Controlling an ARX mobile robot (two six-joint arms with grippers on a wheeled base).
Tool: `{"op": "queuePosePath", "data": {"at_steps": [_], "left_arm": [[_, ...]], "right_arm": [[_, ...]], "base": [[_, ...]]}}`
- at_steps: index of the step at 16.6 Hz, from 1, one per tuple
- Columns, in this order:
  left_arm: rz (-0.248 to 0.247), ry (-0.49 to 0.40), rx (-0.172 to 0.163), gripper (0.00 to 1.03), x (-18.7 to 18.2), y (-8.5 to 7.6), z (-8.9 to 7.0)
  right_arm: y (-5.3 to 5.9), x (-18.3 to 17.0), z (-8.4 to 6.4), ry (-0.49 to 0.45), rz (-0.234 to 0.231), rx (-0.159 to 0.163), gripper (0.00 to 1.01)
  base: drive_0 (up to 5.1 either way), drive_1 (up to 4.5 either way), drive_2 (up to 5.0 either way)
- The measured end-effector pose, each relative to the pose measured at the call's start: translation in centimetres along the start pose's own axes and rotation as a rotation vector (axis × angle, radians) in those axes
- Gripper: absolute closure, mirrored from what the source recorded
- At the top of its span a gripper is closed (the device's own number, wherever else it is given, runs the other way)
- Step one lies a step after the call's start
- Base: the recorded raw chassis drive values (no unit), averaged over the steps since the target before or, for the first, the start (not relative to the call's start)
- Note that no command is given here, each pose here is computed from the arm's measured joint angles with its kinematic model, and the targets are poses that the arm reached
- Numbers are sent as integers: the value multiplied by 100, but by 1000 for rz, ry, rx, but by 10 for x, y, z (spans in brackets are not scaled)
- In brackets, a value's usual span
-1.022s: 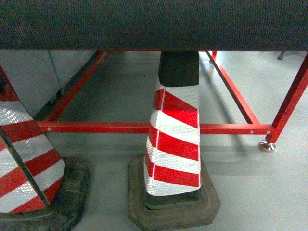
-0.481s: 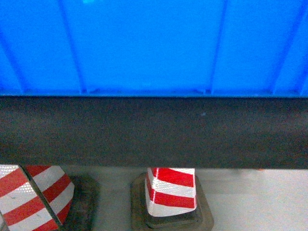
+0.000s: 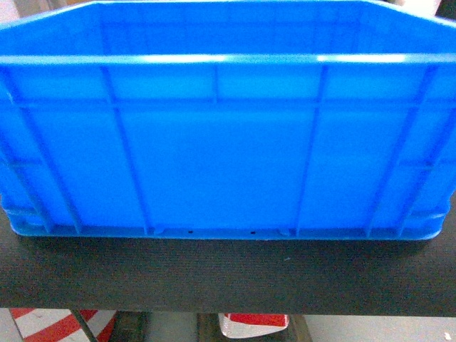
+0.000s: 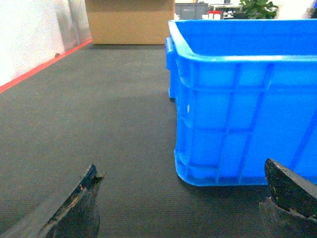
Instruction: Place box next to blue box on left shelf
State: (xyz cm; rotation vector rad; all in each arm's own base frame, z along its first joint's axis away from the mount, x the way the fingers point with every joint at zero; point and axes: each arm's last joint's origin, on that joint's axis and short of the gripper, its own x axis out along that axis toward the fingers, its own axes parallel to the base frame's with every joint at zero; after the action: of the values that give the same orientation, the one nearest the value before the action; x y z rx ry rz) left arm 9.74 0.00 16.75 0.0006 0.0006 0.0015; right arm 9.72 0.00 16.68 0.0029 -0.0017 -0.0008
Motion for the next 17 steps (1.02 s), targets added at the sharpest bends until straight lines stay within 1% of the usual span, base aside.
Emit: {"op": "queuePosePath", "data": {"at_steps": [6, 7, 17], "left_arm": [[0, -8, 0, 5, 0, 0, 1], [1, 0, 0, 5, 0, 0, 0], [-1, 0, 0, 5, 0, 0, 0]], "right_arm": [[0, 0, 1, -10, 0, 0, 3], [0, 0, 0, 2, -1, 0, 3], [0, 0, 0, 0, 0, 0, 3]], "base": [[0, 0, 0], [0, 0, 0], [0, 0, 0]]}}
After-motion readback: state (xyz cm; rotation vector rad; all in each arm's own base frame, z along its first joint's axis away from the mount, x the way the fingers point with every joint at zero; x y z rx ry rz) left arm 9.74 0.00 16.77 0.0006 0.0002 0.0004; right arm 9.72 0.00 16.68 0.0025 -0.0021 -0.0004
